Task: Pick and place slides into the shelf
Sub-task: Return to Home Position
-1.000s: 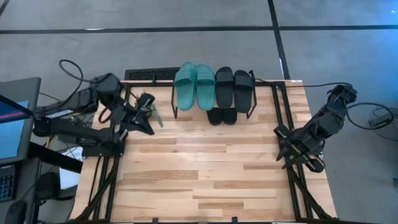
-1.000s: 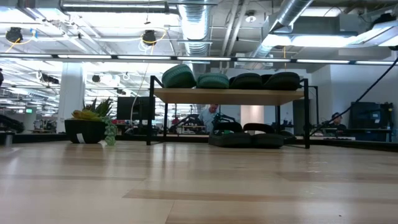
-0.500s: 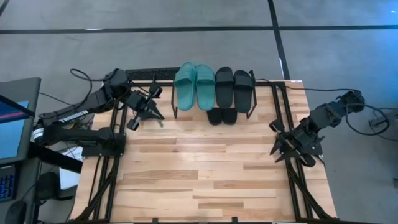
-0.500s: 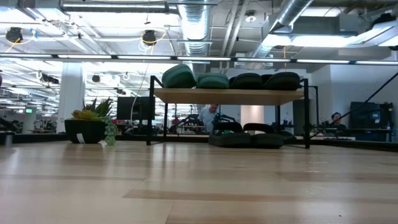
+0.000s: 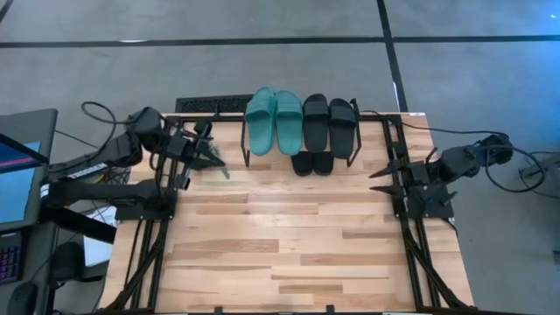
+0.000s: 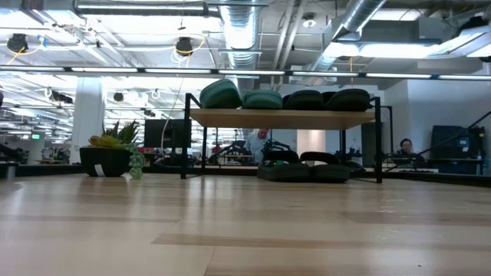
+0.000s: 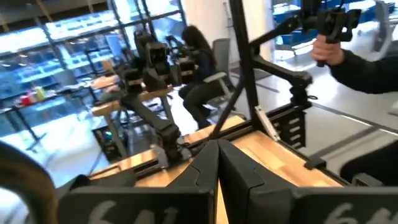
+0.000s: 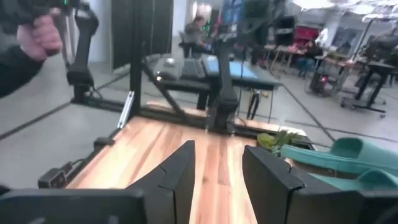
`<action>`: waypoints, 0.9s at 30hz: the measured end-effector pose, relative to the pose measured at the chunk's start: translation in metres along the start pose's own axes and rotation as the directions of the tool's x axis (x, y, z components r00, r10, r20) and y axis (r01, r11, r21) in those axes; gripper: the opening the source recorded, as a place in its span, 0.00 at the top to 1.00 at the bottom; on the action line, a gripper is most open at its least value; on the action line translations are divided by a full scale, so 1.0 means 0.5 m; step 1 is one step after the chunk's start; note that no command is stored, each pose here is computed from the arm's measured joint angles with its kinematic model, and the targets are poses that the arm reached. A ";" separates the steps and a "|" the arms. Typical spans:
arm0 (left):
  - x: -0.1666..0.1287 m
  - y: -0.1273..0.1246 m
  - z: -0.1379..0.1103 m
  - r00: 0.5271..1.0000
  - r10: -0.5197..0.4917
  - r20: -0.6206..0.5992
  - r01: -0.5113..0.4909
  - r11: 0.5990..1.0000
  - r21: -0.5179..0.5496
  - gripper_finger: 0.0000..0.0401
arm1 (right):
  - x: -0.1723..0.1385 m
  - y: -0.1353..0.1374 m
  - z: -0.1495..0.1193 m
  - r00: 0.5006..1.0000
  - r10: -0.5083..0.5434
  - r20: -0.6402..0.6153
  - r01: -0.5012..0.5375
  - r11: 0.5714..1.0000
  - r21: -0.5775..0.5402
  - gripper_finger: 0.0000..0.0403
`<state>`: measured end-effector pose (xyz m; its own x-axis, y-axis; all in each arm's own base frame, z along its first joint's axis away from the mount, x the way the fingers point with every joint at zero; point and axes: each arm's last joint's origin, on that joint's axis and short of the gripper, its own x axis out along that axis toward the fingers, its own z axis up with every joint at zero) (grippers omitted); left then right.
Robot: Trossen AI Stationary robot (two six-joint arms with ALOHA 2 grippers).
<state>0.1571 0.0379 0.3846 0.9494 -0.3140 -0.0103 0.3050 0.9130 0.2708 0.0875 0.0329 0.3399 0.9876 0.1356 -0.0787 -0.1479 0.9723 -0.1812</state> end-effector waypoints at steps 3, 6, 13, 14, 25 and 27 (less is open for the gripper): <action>-0.008 -0.018 -0.018 0.999 0.045 0.015 -0.045 0.999 0.000 1.00 | -0.026 -0.006 -0.020 0.996 -0.031 0.082 0.028 0.999 0.033 0.70; -0.020 -0.037 -0.050 0.996 0.083 0.036 -0.082 0.996 -0.023 1.00 | -0.046 -0.011 -0.046 0.987 -0.077 0.139 0.068 0.995 0.071 0.70; -0.058 -0.083 -0.117 0.979 0.160 0.124 -0.151 0.985 -0.078 1.00 | -0.060 -0.007 -0.100 0.980 -0.089 0.178 0.066 0.989 0.133 0.70; -0.062 -0.088 -0.126 0.974 0.181 0.139 -0.170 0.981 -0.090 1.00 | -0.059 -0.006 -0.106 0.980 -0.094 0.177 0.070 0.988 0.137 0.70; -0.046 -0.123 -0.212 0.930 0.299 0.213 -0.268 0.949 -0.165 1.00 | -0.036 0.001 -0.111 0.976 -0.116 0.185 0.085 0.982 0.167 0.70; -0.040 -0.126 -0.218 0.936 0.289 0.201 -0.258 0.952 -0.167 1.00 | -0.030 0.003 -0.110 0.978 -0.113 0.178 0.081 0.981 0.175 0.70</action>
<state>0.1270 0.0149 0.2630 0.9615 -0.0819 0.2622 0.0574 0.9933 0.0998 0.0694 0.0216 0.2869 0.9914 0.0568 0.1182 -0.0556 0.9984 -0.0129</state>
